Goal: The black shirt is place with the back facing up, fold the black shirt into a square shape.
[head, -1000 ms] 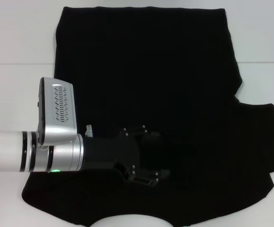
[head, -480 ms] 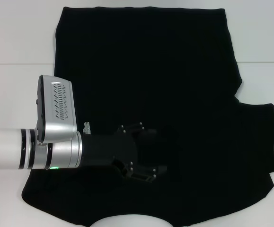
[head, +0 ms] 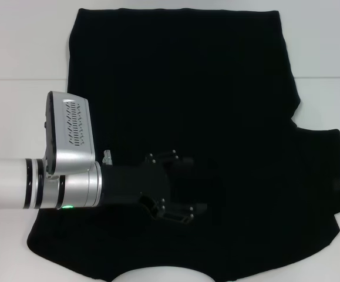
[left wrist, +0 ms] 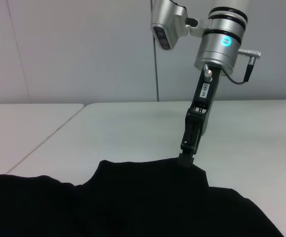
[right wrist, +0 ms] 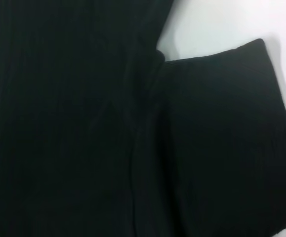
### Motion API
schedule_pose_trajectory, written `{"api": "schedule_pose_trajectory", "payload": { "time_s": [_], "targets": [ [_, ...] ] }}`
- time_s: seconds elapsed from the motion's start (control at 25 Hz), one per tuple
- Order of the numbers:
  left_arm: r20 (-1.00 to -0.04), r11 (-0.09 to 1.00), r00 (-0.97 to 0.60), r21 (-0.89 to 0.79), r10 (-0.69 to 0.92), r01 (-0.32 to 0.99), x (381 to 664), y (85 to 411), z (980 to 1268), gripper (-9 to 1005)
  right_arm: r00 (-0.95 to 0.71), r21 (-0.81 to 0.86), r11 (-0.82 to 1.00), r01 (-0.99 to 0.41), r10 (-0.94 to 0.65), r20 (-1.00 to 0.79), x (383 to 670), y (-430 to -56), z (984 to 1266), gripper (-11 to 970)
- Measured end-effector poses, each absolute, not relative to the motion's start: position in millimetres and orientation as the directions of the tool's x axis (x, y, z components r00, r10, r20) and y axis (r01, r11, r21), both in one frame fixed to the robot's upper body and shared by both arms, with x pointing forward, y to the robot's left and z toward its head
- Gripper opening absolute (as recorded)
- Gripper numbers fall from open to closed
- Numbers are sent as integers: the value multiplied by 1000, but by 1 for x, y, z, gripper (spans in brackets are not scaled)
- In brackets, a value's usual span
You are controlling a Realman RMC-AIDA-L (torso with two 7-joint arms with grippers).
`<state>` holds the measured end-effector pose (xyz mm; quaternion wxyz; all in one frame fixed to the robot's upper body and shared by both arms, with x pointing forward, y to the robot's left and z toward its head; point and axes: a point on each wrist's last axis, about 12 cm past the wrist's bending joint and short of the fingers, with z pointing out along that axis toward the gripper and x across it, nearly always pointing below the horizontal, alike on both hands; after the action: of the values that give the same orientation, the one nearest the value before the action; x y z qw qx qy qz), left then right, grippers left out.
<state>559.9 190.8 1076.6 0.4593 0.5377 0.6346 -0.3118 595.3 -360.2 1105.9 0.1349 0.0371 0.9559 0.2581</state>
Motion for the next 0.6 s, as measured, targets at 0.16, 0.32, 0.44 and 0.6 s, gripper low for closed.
{"api": "schedule_pose_trajectory", "payload": {
  "time_s": [0.16,0.32,0.44,0.6],
  "targets": [
    [-919,230,0,98,393,968,560,191,1077,932,-960,498,867,-4,137,-245,596,-358,1105,493],
    [-920,231,0,98,393,968,560,191,1077,929,-958,498,867,2,145,-249,596,-360,1105,408],
    [-919,232,0,99,393,968,560,191,1077,926,-955,497,868,8,155,-254,596,-361,1105,344],
    [-918,239,-3,100,396,966,561,191,1076,923,-950,490,872,10,161,-269,598,-363,1105,140]
  ]
}}
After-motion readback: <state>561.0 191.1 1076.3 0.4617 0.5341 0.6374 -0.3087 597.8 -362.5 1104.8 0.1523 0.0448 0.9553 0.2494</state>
